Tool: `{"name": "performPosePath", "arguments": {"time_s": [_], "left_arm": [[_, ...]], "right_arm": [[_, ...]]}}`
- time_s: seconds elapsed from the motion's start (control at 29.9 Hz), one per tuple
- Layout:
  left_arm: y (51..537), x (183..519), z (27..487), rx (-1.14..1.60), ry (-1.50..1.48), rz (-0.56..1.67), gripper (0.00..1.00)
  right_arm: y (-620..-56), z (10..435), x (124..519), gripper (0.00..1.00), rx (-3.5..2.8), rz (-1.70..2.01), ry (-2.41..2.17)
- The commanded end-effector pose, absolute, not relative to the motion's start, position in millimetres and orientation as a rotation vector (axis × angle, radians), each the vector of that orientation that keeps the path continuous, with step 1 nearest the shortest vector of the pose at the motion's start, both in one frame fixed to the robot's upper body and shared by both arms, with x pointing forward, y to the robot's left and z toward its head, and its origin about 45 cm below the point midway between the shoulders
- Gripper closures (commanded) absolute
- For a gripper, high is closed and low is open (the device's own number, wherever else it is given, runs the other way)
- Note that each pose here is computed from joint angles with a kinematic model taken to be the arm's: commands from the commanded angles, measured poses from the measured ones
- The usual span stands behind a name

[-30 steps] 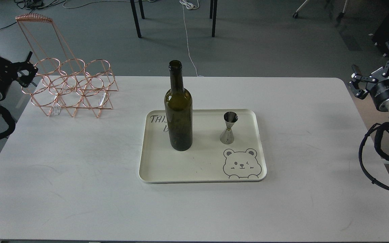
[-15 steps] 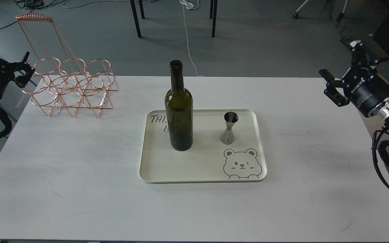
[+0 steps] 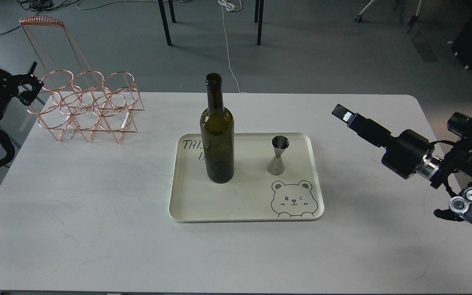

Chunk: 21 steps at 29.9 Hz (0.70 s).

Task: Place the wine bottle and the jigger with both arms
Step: 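Reach the right gripper to the metal jigger and grasp it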

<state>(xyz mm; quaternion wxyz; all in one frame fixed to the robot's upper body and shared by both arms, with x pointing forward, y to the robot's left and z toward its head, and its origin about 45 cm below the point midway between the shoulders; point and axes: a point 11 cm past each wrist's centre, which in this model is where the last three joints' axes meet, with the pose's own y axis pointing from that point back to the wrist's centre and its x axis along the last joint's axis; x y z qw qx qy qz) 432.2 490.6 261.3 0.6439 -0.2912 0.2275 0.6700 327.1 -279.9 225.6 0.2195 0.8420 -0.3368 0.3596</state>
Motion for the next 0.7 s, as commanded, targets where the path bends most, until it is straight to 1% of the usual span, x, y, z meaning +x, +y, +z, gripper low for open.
{"name": "performPosePath", "arguments": {"time_s": [0.0, 0.1, 0.23, 0.33, 0.47, 0.57, 0.67], "left_arm": [[490.6, 432.4, 261.8, -0.669, 0.517, 1.525, 0.02], [490.5, 432.3, 261.5, -0.667, 0.518, 1.525, 0.02], [489.1, 431.9, 258.3, -0.663, 0.524, 1.526, 0.02], [488.8, 431.8, 257.7, -0.665, 0.526, 1.526, 0.02], [491.5, 431.0, 259.4, -0.664, 0.521, 1.530, 0.01], [491.6, 430.7, 258.2, -0.648, 0.518, 1.531, 0.02], [490.6, 430.8, 257.7, -0.626, 0.508, 1.530, 0.02]], "right_arm": [[-269.3, 211.6, 316.7, 0.02, 2.263, 1.161, -0.721], [-259.6, 199.5, 320.3, 0.03, 2.216, 1.244, -0.578], [-260.2, 188.0, 342.0, 0.04, 2.106, 1.331, -0.493], [-247.4, 179.2, 353.7, 0.05, 2.070, 1.379, -0.426], [-231.9, 160.6, 356.2, 0.05, 2.039, 1.426, -0.327], [-234.0, 150.8, 363.9, 0.08, 1.982, 1.451, -0.284], [-227.9, 141.2, 369.3, 0.17, 1.961, 1.455, -0.265]]}}
